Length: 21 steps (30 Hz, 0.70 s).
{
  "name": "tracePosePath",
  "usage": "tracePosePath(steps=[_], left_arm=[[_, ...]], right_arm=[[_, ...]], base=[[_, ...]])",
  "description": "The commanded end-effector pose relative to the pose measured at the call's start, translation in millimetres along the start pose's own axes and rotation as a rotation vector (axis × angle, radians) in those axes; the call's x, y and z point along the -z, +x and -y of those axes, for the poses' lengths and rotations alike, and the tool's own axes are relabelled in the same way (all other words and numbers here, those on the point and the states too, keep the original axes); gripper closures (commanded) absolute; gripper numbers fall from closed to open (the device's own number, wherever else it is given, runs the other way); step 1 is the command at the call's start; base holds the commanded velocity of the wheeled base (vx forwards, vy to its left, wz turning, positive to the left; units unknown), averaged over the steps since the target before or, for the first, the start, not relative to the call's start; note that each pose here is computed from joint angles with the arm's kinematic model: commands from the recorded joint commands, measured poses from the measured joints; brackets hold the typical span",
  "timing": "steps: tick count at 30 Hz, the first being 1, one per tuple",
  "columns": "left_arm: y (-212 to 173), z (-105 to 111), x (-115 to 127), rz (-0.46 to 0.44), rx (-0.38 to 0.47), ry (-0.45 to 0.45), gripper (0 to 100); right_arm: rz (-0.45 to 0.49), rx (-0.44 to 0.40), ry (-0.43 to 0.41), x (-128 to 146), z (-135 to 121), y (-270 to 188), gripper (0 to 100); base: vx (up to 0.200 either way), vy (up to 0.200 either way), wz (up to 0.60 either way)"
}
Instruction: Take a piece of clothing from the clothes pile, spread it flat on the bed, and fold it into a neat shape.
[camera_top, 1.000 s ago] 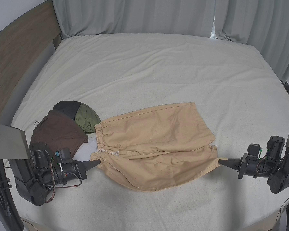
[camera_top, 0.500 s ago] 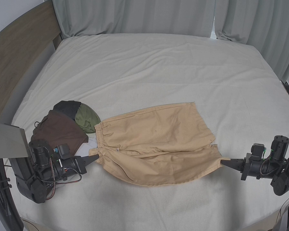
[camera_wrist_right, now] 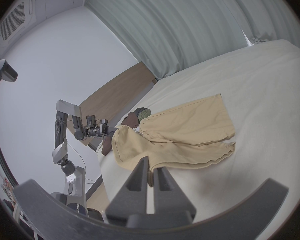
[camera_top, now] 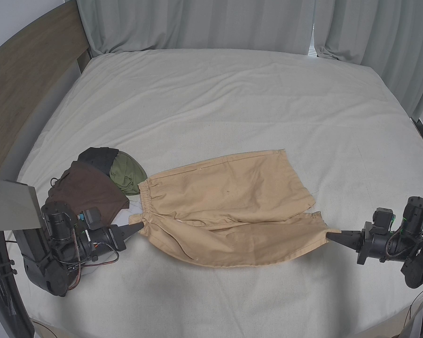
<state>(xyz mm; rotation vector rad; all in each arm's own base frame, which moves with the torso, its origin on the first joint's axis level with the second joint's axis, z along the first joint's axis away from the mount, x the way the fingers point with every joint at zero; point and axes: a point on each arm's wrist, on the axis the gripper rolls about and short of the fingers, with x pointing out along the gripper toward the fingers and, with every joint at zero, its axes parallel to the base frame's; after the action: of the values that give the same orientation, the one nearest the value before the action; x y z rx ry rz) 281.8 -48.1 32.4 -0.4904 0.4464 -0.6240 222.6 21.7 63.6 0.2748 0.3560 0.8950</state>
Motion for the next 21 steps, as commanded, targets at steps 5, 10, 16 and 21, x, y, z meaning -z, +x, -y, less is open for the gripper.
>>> tracePosePath(steps=[5,10,16,21], left_arm=[[2,0,-5,0.029,-0.017,-0.006,100],[2,-1,-6,0.033,-0.019,-0.007,100],[0,-4,-8,0.043,-0.025,-0.007,100],[0,-4,-8,0.043,-0.025,-0.007,100]], right_arm=[[0.026,0.0,-0.029,-7,-3,-2,100],[0.042,0.002,-0.035,-12,0,-1,100],[0.073,-0.008,-0.022,-22,-1,1,100],[0.087,-0.013,-0.017,-26,-4,-1,100]], base=[[0.0,0.0,0.0],[0.0,0.0,0.0],[0.0,0.0,0.0],[0.0,0.0,0.0]])
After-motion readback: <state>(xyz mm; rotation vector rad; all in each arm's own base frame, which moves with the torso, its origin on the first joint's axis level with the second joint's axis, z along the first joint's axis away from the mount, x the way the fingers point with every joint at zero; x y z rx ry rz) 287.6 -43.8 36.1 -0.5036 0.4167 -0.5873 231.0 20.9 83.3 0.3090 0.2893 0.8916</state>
